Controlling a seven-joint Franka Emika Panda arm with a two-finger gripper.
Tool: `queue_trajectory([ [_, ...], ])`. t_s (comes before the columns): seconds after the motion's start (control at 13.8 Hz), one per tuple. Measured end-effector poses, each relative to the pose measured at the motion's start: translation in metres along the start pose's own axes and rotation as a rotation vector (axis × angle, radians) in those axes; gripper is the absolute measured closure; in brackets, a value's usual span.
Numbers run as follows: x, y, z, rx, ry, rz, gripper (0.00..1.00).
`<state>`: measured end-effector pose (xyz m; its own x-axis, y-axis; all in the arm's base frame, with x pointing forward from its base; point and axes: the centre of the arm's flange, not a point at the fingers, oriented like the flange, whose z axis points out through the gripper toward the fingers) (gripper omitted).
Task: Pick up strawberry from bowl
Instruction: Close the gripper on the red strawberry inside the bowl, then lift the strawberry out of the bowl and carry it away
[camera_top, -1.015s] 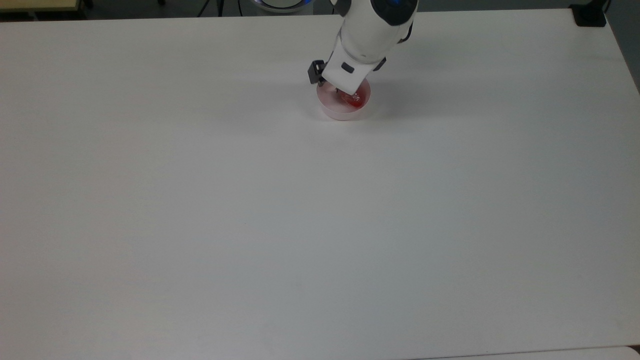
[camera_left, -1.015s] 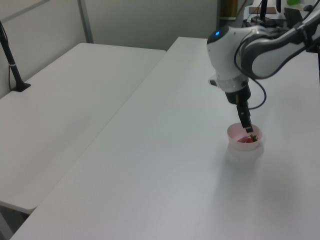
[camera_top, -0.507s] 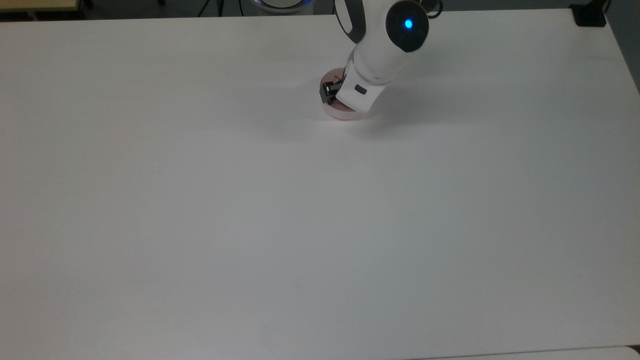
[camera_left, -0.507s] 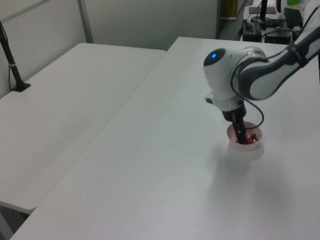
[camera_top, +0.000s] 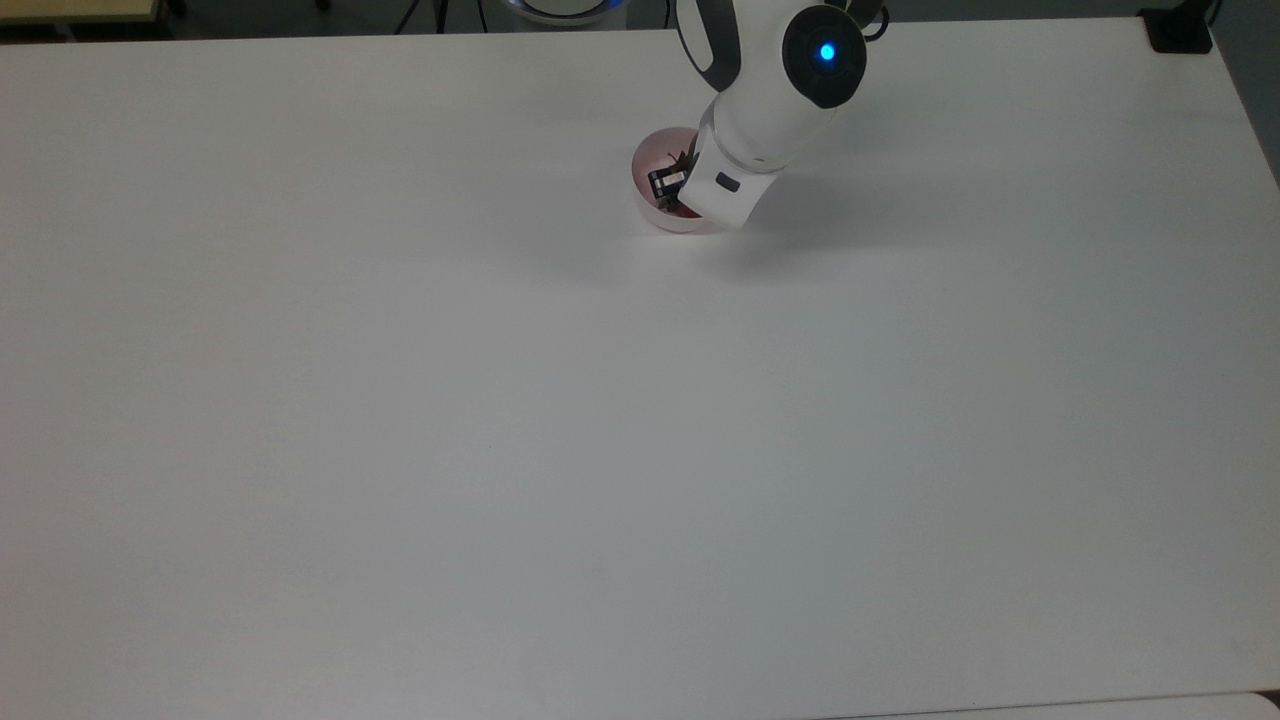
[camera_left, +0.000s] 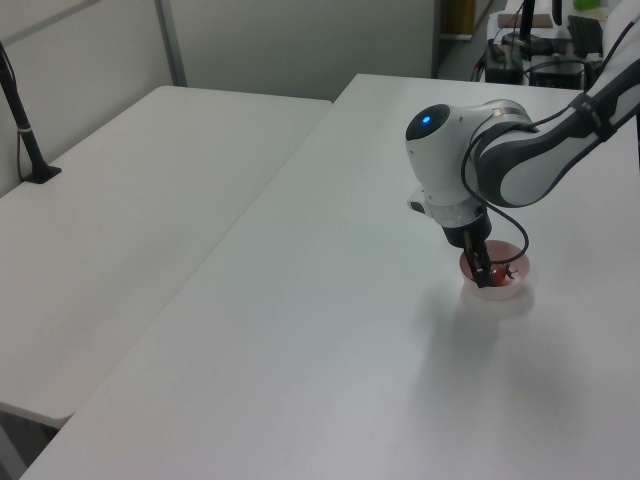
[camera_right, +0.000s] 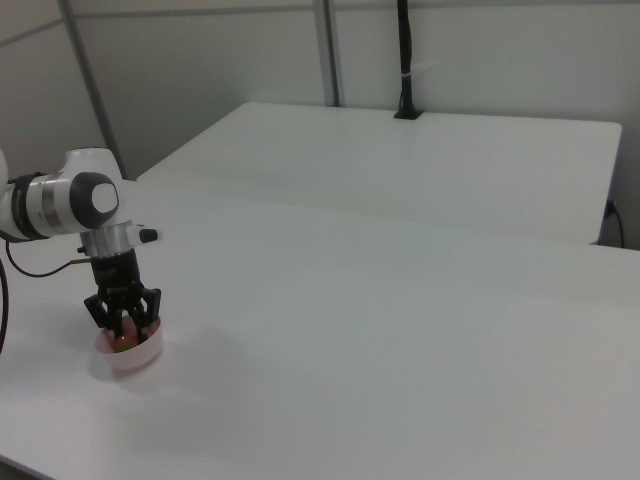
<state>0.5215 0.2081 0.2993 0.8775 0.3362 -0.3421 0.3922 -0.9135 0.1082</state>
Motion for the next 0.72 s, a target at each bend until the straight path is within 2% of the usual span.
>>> queue_trajectory([
  [0.07, 0.000, 0.001, -0.001, 0.000, 0.001, 0.000, 0.59],
  [0.51, -0.004, 0.024, -0.015, 0.013, 0.028, 0.033, 0.59],
  [0.72, -0.009, 0.038, -0.037, 0.044, 0.053, 0.043, 0.59],
])
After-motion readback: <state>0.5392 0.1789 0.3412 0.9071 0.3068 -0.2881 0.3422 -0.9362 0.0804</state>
